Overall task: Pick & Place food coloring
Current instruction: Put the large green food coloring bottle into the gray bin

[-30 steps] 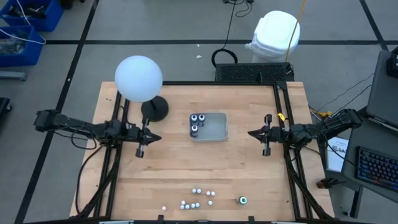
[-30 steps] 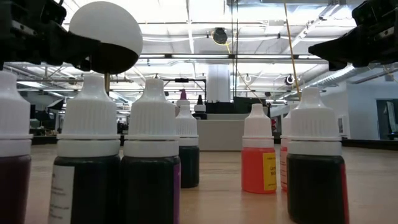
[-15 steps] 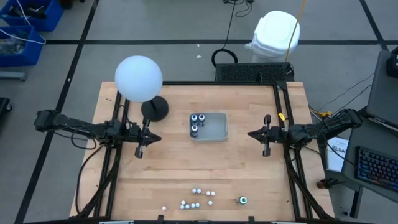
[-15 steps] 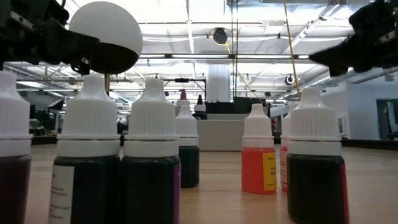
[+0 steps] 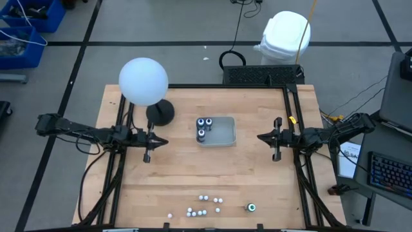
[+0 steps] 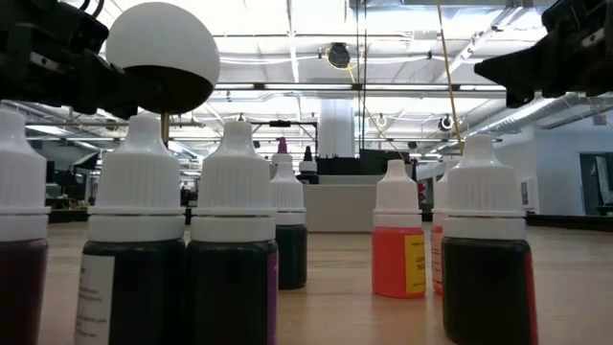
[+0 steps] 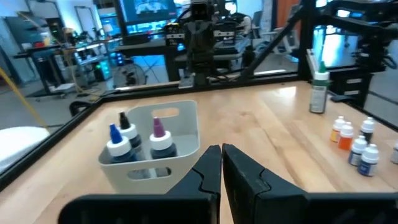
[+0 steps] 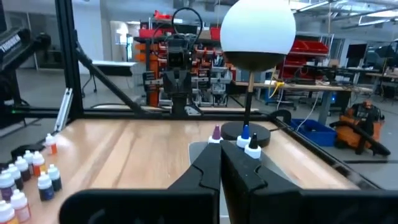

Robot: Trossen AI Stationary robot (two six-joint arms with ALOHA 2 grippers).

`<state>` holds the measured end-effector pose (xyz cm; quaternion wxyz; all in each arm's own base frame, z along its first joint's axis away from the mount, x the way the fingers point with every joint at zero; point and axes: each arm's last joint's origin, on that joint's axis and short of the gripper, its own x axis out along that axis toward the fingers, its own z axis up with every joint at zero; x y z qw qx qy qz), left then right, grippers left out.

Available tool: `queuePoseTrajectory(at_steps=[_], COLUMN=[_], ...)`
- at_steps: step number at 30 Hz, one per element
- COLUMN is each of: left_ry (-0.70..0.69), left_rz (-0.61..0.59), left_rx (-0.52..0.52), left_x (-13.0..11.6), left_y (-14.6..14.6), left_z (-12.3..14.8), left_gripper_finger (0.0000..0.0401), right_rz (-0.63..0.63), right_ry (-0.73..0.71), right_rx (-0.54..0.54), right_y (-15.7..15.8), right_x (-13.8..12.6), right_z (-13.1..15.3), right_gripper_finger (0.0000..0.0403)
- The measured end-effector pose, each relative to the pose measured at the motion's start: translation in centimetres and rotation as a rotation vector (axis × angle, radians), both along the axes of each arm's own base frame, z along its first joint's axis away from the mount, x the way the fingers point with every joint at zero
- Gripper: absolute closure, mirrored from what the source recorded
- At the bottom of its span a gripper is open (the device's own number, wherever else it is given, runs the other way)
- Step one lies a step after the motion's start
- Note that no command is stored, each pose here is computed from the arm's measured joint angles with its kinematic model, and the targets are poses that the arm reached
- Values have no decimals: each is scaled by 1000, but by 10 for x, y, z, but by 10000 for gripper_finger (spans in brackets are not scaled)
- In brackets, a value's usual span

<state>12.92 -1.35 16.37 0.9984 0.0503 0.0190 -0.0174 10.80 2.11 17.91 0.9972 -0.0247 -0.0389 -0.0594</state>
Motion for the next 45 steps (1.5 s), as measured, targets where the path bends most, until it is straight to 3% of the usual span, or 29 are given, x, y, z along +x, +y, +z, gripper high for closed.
queuePoseTrajectory(at_steps=[5, 9, 12, 16, 22, 31, 36, 45], left_ry=[-3, -45, -75, -64, -54, -15, -4, 12], left_rz=[5, 14, 25, 14, 0, -81, -80, -77], left_rx=[19, 26, -39, -107, -87, -105, -104, -160], left_x=[0, 0, 0, 0, 0, 0, 0, 0], left_y=[0, 0, 1, 0, 0, -2, -2, -2], left_z=[0, 4, 8, 7, 6, 2, 1, 0], left_gripper_finger=[377, 377, 377, 377, 377, 377, 377, 377], right_rz=[4, 3, 22, 67, 72, 39, 78, 260], right_ry=[37, -18, 44, 51, 254, 655, 866, 1036], right_rx=[-10, 17, 9, -24, -68, -118, -135, -158], right_y=[1, 1, 3, 11, 32, 77, 100, 155], right_x=[1, 2, 5, 14, 42, 101, 122, 148], right_z=[-4, 2, 3, 39, 88, 133, 139, 130], right_gripper_finger=[403, 403, 403, 403, 403, 403, 403, 403])
